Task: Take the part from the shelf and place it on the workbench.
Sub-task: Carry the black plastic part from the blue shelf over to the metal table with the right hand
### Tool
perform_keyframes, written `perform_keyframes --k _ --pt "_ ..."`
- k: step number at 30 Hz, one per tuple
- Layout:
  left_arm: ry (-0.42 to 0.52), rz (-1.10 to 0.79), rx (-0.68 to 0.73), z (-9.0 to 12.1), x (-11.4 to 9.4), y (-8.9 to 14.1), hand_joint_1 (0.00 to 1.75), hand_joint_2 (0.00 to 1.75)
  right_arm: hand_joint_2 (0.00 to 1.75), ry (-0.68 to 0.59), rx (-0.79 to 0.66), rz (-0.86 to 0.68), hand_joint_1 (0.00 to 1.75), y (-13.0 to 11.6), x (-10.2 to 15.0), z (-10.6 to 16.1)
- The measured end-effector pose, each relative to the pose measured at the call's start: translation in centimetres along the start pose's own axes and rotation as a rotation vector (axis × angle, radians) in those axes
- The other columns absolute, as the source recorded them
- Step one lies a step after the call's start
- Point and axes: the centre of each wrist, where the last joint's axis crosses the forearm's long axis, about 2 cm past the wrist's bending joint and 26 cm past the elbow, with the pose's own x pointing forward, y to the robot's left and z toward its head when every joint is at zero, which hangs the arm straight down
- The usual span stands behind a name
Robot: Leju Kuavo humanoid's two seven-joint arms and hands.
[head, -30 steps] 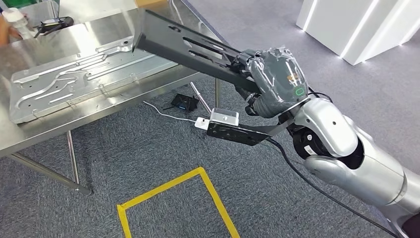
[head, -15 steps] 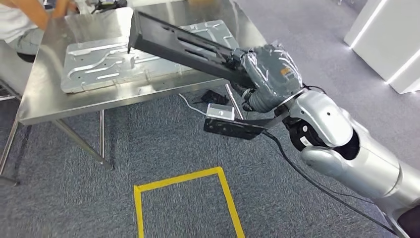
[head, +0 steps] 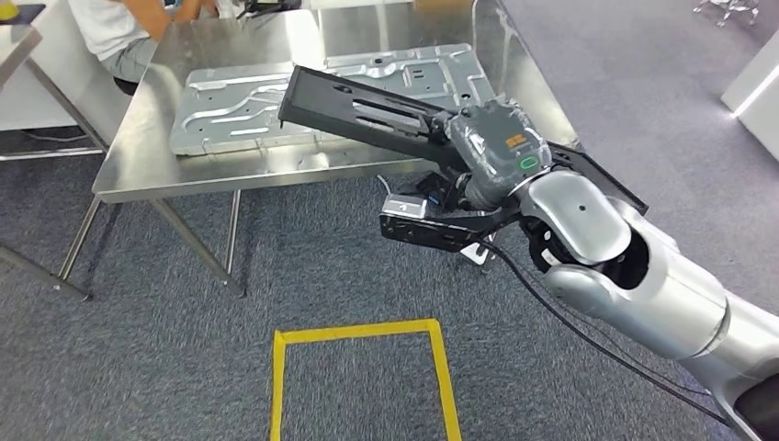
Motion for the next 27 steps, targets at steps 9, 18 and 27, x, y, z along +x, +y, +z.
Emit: perform_keyframes --k 9,18,27 --pt "0.015 -0.062 0.017 0.7 -0.1 1.4 0.00 1.75 1.75 -0.014 0.048 0.044 1.75 1.7 0.9 -0.2" --pt "0.030 -0.098 0.014 0.8 -0.3 1.6 0.00 1.75 1.75 -0.044 0.064 0.071 1.75 2.5 1.7 -0.6" --pt "0.037 -0.116 0.019 1.1 -0.4 2.1 0.00 1.75 1.75 -0.078 0.052 0.081 1.75 2.3 3.0 -1.5"
